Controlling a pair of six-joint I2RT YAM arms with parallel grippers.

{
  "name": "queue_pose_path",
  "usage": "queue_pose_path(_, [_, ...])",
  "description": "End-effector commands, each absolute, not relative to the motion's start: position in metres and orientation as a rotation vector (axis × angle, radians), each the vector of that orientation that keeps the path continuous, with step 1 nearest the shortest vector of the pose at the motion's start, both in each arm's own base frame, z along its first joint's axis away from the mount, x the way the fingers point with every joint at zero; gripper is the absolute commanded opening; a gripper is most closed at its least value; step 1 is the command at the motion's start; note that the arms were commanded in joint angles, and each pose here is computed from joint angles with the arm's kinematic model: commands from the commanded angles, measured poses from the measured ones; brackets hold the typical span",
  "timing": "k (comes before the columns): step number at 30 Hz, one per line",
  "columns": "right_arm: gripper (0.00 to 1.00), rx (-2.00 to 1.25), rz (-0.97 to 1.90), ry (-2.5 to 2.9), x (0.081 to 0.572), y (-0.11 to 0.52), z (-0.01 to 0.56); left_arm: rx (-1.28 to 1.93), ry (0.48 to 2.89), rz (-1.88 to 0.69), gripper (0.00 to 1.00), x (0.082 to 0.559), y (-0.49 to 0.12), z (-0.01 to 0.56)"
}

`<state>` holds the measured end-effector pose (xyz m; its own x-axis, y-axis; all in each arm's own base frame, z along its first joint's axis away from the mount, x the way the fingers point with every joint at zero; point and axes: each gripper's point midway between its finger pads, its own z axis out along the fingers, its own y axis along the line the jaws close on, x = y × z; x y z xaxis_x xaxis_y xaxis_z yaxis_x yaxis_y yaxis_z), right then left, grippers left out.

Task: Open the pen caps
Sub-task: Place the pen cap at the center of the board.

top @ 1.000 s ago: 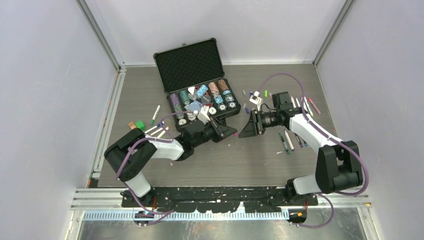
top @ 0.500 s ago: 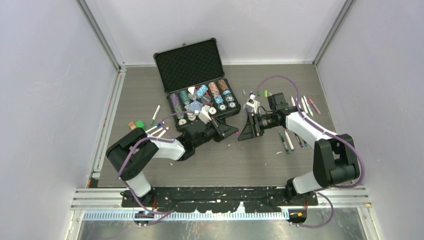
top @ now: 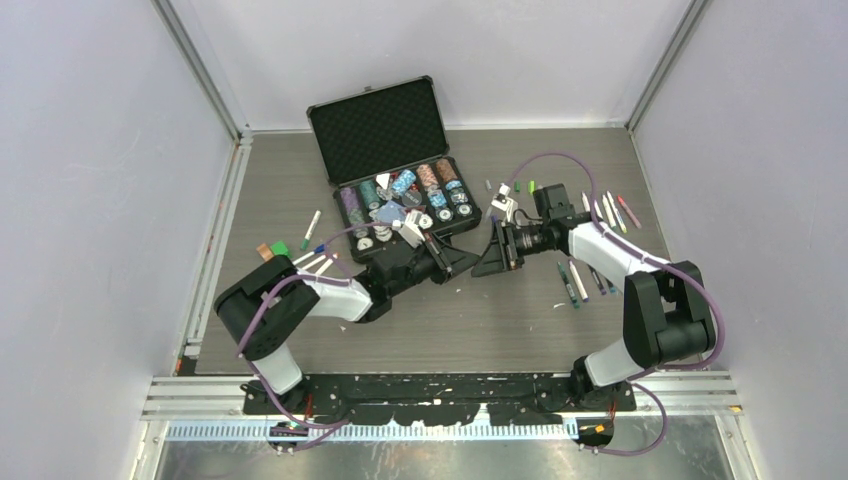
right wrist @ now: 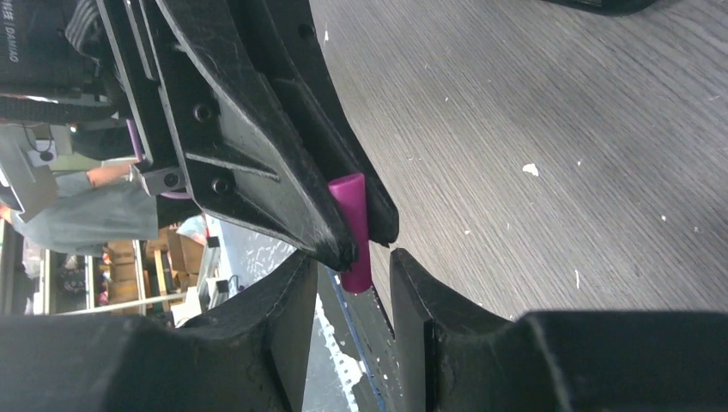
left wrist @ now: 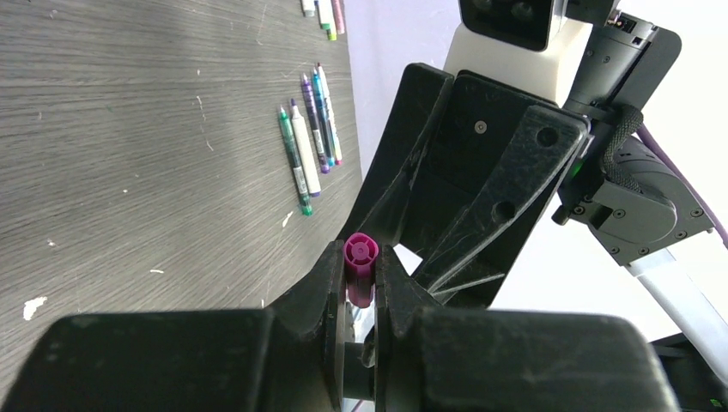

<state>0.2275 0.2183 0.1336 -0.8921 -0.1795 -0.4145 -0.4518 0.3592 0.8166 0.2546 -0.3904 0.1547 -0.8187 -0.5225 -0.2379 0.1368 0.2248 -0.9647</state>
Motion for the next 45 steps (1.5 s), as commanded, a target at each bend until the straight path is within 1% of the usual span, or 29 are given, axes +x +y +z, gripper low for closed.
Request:
queue_pose_path(1, [0.41, -0.568, 1.563, 2.302, 0.24, 0.226, 0.149, -0.319, 1.885, -1.719, 0.0, 0.255, -0.4, 0.183])
queue_pose_path(4, [0.36, -0.55, 1.567, 2.295, 0.242, 0.227, 0.149, -0.32, 1.887, -1.723, 0.0, 0.254, -0.401, 0.182])
queue_pose_path(7, [0.17, -0.536, 1.571, 2.295, 0.243, 0.227, 0.147, -0.324, 1.883, -1.732, 0.0, 0.253, -0.401, 0.182])
queue_pose_path(9, [0.06, -0.533, 1.567, 2.3, 0.244, 0.227, 0.146, -0.327, 1.882, -1.738, 0.0, 0.253, -0.402, 0.182])
queue_pose_path(10, [0.02, -0.531, 1.564, 2.301, 0.244, 0.227, 0.146, -0.325, 1.878, -1.742, 0.02, 0.253, -0.402, 0.183])
queue_pose_path(11, [0.01, -0.529, 1.562, 2.305, 0.244, 0.227, 0.146, -0.321, 1.873, -1.745, 0.06, 0.253, -0.402, 0.184])
queue_pose_path(14, [0.01, -0.536, 1.556, 2.31, 0.243, 0.226, 0.145, -0.318, 1.863, -1.735, 0.22, 0.254, -0.4, 0.186])
queue_pose_path(16, [0.01, -0.56, 1.54, 2.313, 0.241, 0.224, 0.145, -0.32, 1.859, -1.714, 0.39, 0.255, -0.396, 0.186])
queue_pose_path(17, [0.01, -0.583, 1.525, 2.313, 0.239, 0.223, 0.144, -0.317, 1.86, -1.692, 0.46, 0.256, -0.393, 0.186])
queue_pose_path(20, [0.0, -0.634, 1.462, 2.319, 0.237, 0.218, 0.142, -0.321, 1.868, -1.62, 0.57, 0.26, -0.379, 0.185])
queue_pose_path(23, [0.0, -0.692, 1.376, 2.329, 0.237, 0.211, 0.139, -0.335, 1.872, -1.525, 0.62, 0.265, -0.357, 0.187])
queue_pose_path(25, [0.0, -0.719, 1.3, 2.348, 0.238, 0.205, 0.135, -0.34, 1.881, -1.446, 0.63, 0.269, -0.338, 0.185])
queue_pose_path(28, [0.0, -0.709, 1.156, 2.389, 0.248, 0.191, 0.127, -0.339, 1.895, -1.286, 0.69, 0.271, -0.306, 0.184])
queue_pose_path(36, [0.0, -0.548, 0.604, 2.549, 0.307, 0.126, 0.096, -0.197, 1.911, -0.94, 0.98, 0.246, -0.23, 0.191])
queue_pose_path(40, [0.01, -0.465, 0.417, 2.595, 0.337, 0.087, 0.085, -0.125, 1.889, -0.832, 1.0, 0.232, -0.2, 0.196])
queue_pose_path(45, [0.01, -0.414, 0.244, 2.641, 0.367, 0.049, 0.071, -0.149, 1.876, -0.755, 1.0, 0.22, -0.171, 0.191])
